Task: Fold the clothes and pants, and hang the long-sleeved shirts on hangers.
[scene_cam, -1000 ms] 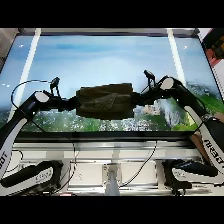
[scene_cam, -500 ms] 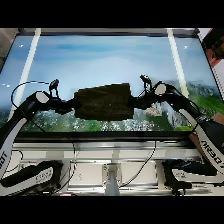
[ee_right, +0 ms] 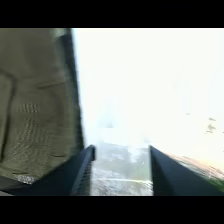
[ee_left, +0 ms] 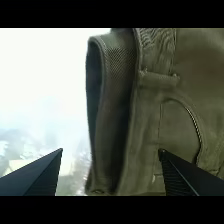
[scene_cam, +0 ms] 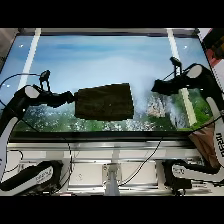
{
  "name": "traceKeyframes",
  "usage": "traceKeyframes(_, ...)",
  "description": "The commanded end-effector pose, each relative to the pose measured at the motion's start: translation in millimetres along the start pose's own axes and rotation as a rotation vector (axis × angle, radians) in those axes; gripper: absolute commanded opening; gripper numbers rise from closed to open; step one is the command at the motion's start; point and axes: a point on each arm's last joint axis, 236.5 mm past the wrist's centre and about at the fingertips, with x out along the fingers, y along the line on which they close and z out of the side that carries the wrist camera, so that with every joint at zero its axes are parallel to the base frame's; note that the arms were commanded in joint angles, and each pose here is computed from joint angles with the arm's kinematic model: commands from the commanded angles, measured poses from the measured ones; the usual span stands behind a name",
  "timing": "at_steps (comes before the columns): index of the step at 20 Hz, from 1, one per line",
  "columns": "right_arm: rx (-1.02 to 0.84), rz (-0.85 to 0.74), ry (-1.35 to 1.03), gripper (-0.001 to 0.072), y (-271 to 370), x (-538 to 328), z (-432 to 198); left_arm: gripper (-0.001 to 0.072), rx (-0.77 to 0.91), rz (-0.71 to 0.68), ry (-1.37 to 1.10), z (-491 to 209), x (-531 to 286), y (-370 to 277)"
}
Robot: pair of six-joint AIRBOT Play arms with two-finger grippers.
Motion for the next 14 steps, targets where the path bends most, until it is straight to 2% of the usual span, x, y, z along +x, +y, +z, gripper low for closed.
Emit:
traceKeyframes(1, 0.183, 0.179, 0.008, 0.0336, -17, -6, -4, 0.0689, 0.063, 0.011, -0.022, 7, -8, 5)
traceKeyframes(3, 0.216, 0.411, 0.021, 0.0347, 21, 14, -10, 0.0689, 0.063, 0.01, -0.02, 7, -7, 5)
traceKeyframes(4, 0.207, 0.502, 0.004, 0.0468, 40, 25, -9, 0.0689, 0.062, 0.011, -0.019, 7, -7, 5)
traceKeyframes(5, 0.21, 0.524, -0.007, 0.0603, 51, 42, -8, 0.0689, 0.062, 0.011, -0.019, 7, -7, 5)
traceKeyframes(6, 0.205, 0.496, -0.004, 0.0701, 54, 59, -10, 0.069, 0.063, 0.01, -0.019, 7, -7, 5)
traceKeyframes(9, 0.204, 0.416, 0.0, 0.07, 64, 106, -12, 0.0689, 0.063, 0.01, -0.018, 7, -7, 5)
traceKeyframes(12, 0.249, 0.411, 0.074, 0.0698, 72, 132, -18, 0.0689, 0.063, 0.01, -0.019, 7, -7, 5)
traceKeyframes(14, 0.216, 0.417, 0.143, 0.0698, 76, 143, -26, 0.0689, 0.063, 0.01, -0.019, 7, -7, 5)
